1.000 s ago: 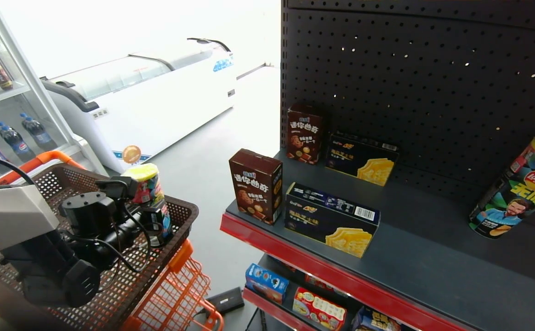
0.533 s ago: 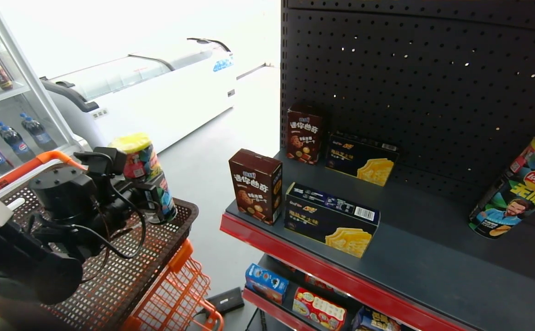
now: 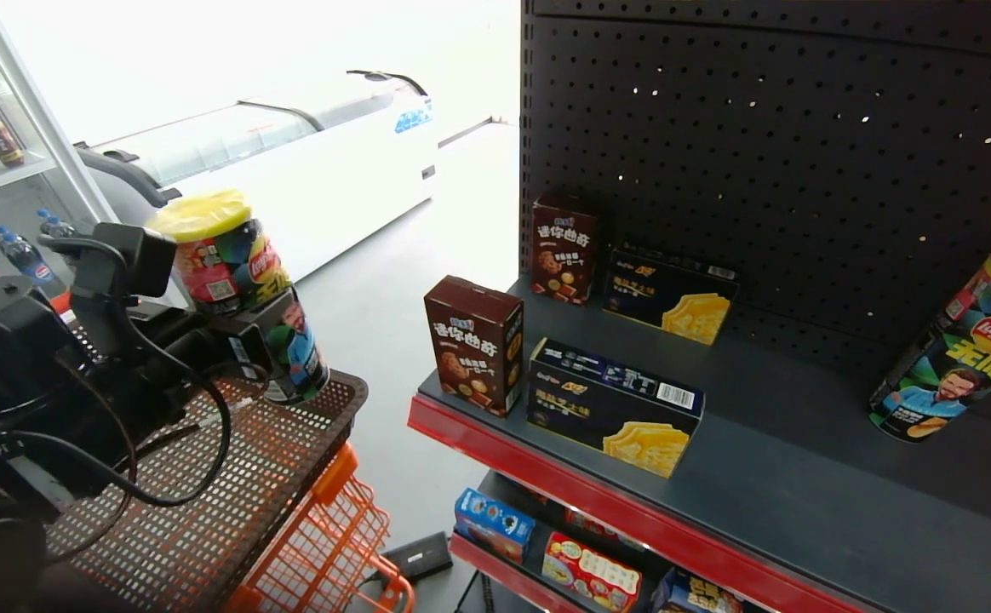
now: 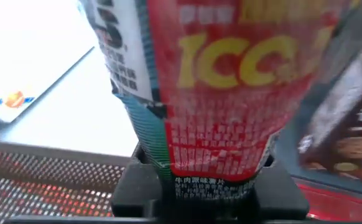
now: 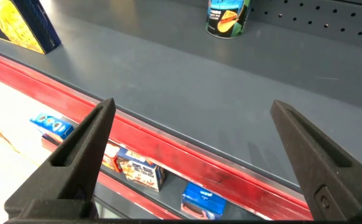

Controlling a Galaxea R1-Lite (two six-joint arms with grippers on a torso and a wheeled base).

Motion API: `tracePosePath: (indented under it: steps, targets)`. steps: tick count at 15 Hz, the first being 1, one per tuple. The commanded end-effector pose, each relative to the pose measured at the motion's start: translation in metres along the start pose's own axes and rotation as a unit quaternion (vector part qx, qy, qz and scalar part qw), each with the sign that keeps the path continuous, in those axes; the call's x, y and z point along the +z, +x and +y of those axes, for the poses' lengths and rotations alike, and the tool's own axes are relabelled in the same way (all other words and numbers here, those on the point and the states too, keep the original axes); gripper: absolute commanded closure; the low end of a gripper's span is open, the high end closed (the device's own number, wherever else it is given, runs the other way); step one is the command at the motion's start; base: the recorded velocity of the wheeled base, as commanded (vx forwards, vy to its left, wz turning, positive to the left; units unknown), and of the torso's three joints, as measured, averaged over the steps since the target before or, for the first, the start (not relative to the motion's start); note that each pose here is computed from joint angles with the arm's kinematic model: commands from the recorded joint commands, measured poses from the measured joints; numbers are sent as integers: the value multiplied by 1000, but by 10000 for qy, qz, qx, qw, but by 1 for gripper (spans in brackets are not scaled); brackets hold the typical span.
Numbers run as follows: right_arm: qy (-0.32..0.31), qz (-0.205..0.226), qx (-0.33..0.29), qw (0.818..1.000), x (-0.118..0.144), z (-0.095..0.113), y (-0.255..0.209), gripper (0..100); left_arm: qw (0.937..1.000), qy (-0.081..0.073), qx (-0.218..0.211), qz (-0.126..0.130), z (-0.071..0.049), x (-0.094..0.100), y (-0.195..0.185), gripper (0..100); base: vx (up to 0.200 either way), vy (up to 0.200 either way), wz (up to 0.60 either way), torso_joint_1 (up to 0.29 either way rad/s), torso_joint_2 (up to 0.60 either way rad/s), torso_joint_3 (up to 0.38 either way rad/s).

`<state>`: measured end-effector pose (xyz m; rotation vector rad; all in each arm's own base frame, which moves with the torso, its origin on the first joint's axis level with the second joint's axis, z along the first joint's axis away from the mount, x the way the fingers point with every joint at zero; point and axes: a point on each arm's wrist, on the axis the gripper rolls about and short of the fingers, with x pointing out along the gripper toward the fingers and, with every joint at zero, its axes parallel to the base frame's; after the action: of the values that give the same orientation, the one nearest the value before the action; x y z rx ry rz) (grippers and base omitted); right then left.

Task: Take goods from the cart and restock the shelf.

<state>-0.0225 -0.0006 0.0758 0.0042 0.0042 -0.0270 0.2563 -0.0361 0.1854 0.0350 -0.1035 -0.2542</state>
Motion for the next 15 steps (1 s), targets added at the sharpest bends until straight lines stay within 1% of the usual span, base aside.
tracePosePath:
  steps: [1, 2, 3, 4, 5, 6, 7, 9, 10, 11, 12, 14, 15]
  targets:
    - [2, -14, -3, 10000, 0, 0, 0, 0, 9967, -21, -738, -323, -19, 23, -27, 100, 0, 0, 0, 0, 0, 0]
    - [2, 2, -3, 10000, 0, 0, 0, 0, 9963, -34, -800, -310, -21, 23, -31, 100, 0, 0, 0, 0, 0, 0]
    - [1, 9, -3, 10000, 0, 0, 0, 0, 9934, -119, -1074, -372, -27, 29, -47, 100, 0, 0, 0, 0, 0, 0]
    - [2, 2, -3, 10000, 0, 0, 0, 0, 9916, -184, -1237, -318, -30, 30, -51, 100, 0, 0, 0, 0, 0, 0]
    - [2, -6, -3, 10000, 0, 0, 0, 0, 9899, -242, -1386, -150, -33, 28, -54, 100, 0, 0, 0, 0, 0, 0]
    - [2, -14, -3, 10000, 0, 0, 0, 0, 9854, -369, -1661, -38, -34, 30, -67, 100, 0, 0, 0, 0, 0, 0]
    - [2, -6, -3, 10000, 0, 0, 0, 0, 9842, -413, -1722, 50, -34, 28, -76, 100, 0, 0, 0, 0, 0, 0]
    - [2, 2, -3, 10000, 0, 0, 0, 0, 9838, -414, -1738, 137, -34, 29, -83, 100, 0, 0, 0, 0, 0, 0]
    - [2, 2, -3, 10000, 0, 0, 0, 0, 9837, -422, -1731, 248, -34, 27, -83, 100, 0, 0, 0, 0, 0, 0]
    - [2, 2, -3, 10000, 0, 0, 0, 0, 9832, -418, -1754, 297, -35, 26, -84, 100, 0, 0, 0, 0, 0, 0]
    - [2, -6, -3, 10000, 0, 0, 0, 0, 9807, -414, -1876, 358, -39, 23, -86, 100, 0, 0, 0, 0, 0, 0]
    - [2, -14, -3, 10000, 0, 0, 0, 0, 9707, -424, -2347, 291, -54, 24, -89, 100, 0, 0, 0, 0, 0, 0]
    - [2, 2, -3, 10000, 0, 0, 0, 0, 9635, -442, -2628, 247, -63, 26, -95, 100, 0, 0, 0, 0, 0, 0]
